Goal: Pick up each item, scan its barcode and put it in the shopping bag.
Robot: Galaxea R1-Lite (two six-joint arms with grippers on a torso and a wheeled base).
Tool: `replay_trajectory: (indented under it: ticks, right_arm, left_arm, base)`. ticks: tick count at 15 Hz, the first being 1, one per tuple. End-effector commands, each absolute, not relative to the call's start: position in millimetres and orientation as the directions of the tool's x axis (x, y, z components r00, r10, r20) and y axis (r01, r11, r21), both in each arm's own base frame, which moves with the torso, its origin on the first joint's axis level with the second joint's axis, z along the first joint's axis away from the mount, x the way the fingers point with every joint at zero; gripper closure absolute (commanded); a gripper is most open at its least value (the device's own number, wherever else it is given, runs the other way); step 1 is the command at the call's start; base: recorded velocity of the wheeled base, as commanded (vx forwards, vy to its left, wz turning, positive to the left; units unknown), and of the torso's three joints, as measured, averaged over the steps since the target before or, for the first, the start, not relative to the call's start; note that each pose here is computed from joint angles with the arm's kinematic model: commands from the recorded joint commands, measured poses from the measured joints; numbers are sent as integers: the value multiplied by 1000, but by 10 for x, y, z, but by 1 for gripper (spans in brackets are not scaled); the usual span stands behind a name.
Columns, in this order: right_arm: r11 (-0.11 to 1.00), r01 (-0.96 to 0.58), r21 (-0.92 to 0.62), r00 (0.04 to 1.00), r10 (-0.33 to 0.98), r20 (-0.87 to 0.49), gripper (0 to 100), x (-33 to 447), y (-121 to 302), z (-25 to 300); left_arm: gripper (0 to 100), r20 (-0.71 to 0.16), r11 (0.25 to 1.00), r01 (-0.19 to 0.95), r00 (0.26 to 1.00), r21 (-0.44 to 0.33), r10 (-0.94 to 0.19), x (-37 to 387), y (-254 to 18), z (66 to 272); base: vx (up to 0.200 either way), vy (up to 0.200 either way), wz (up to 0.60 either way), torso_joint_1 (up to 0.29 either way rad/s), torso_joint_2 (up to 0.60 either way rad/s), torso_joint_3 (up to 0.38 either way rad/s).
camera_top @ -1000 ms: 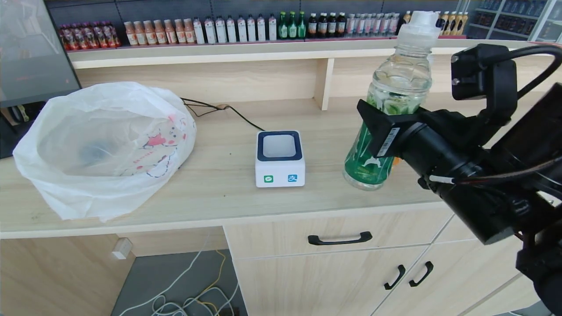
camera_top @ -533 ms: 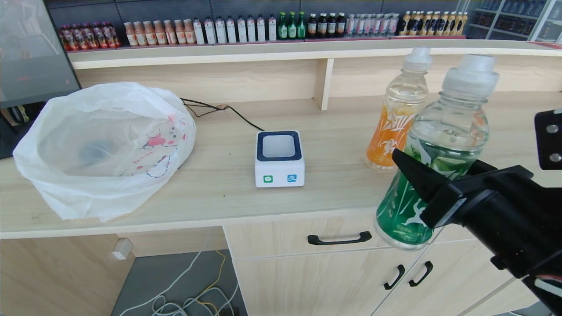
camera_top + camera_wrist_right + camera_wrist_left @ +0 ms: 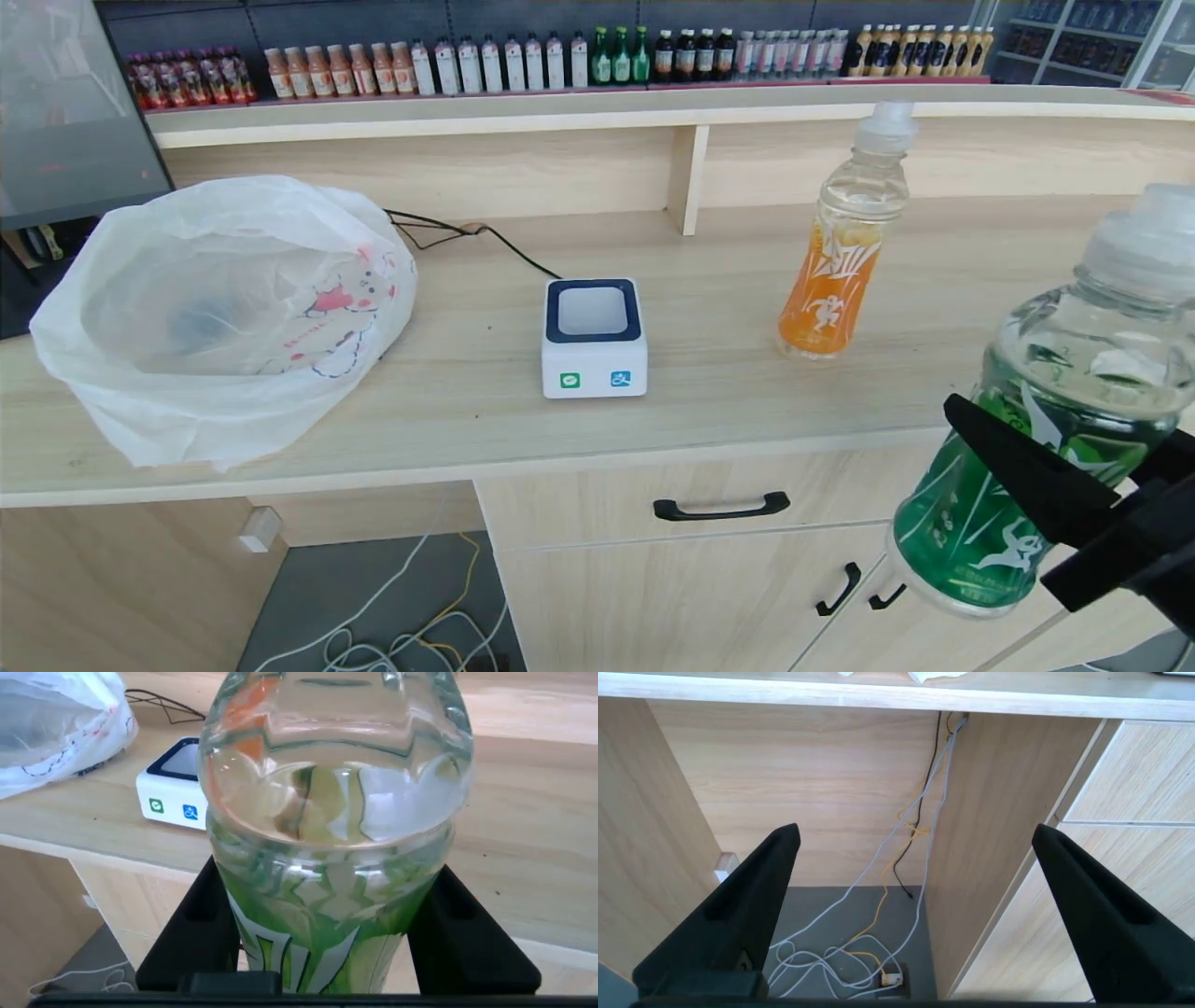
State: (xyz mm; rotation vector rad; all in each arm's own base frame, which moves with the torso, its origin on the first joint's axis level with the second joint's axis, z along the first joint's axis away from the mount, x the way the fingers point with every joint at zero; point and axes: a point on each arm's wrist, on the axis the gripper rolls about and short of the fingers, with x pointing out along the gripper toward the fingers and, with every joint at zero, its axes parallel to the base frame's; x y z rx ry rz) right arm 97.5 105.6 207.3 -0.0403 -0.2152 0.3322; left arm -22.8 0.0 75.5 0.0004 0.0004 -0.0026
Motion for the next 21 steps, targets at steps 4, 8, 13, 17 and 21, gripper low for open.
replay_trajectory:
  ticks: [4, 8, 13, 17, 21]
  right_arm:
    - [881, -416, -226, 864, 461, 204, 100, 812, 1172, 2072]
    - [790, -474, -389, 816, 560, 143, 100, 741, 1368, 1959]
    - [655, -495, -572, 734, 667, 128, 100, 756, 1546, 1953]
    - [569, -505, -650, 688, 720, 96, 100, 807, 1689, 1903]
    - [441, -481, -757, 593, 800, 90, 100, 889, 1864, 1907]
  left_arm:
    - [0, 0, 1000, 3, 1000, 2, -3, -228, 0, 755]
    - [0, 0, 1000, 3, 1000, 2, -3, -228, 0, 755]
    - [0, 0, 1000, 3, 1000, 0, -3, -228, 0, 755]
    - [0, 0, 1000, 3, 1000, 0, -3, -228, 0, 755]
    - [0, 0, 1000, 3, 1000, 2, -3, -228, 0, 755]
  base:
    - [0, 0, 0, 0, 0, 0]
    - [0, 0, 0, 0, 0, 0]
    - [0, 0, 0, 0, 0, 0]
    - [0, 0, 0, 0, 0, 0]
    - [0, 0, 0, 0, 0, 0]
